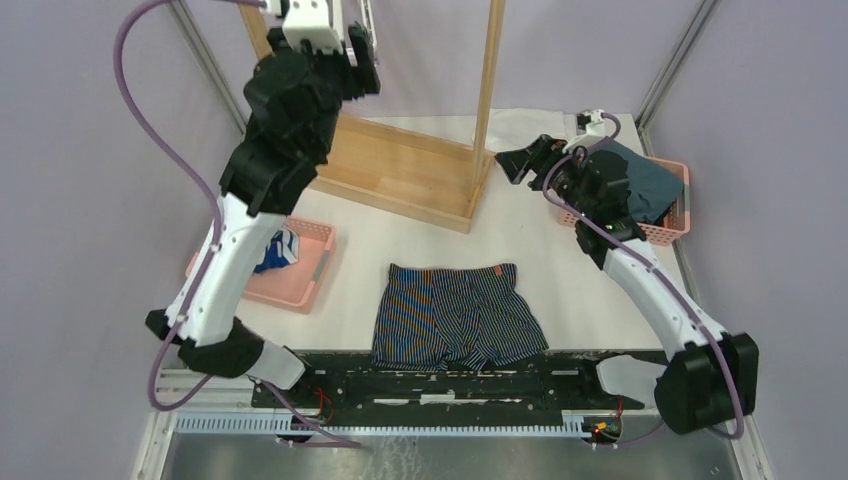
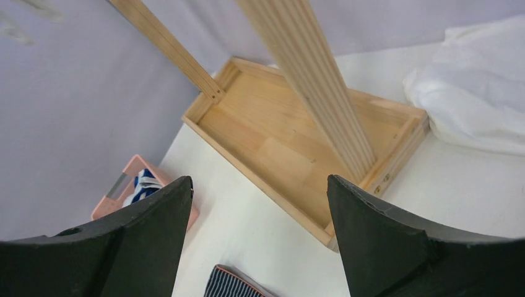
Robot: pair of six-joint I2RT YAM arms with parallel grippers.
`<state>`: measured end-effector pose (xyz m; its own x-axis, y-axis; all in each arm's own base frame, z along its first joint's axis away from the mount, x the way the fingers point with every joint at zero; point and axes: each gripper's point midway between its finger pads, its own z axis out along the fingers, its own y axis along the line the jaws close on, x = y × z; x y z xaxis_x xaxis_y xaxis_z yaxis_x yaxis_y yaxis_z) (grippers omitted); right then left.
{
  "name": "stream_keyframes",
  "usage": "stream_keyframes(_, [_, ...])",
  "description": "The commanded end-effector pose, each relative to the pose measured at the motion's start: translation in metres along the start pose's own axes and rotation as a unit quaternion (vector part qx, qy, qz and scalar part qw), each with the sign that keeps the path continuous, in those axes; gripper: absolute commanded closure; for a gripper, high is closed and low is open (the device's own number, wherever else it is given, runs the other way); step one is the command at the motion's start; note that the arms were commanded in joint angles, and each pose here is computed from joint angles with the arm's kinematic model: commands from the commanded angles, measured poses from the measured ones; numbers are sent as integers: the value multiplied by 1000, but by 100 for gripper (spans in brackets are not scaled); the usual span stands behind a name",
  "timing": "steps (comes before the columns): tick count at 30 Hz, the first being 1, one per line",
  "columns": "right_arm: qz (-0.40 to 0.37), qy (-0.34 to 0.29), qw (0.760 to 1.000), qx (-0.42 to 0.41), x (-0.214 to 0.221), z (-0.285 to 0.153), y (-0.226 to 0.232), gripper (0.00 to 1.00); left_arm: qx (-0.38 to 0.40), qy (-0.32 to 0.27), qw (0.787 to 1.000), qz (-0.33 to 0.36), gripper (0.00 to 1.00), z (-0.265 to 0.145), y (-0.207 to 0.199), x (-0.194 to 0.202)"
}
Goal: Clip the underwear to the hanger
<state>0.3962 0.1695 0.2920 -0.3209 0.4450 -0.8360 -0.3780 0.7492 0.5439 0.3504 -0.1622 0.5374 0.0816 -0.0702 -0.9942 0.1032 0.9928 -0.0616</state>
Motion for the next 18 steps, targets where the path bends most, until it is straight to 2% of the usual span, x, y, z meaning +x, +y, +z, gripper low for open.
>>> stream_keyframes(1, [-30, 4, 999, -19, -8, -39, 23, 12, -2, -60, 998, 33, 19, 38, 24, -57])
stream_keyframes(4, [-45, 17, 999, -19, -7, -58, 29, 12, 7, -62, 997, 39, 19, 68, 36, -59])
stream_keyframes(9, [-48, 46, 997, -32, 8, -74, 34, 13, 44, -64, 997, -8, 20, 115, 73, -41])
stream_keyframes(18, [-51, 84, 995, -30, 37, -85, 24, 13, 152, -84, 984, -44, 24, 163, 85, -24])
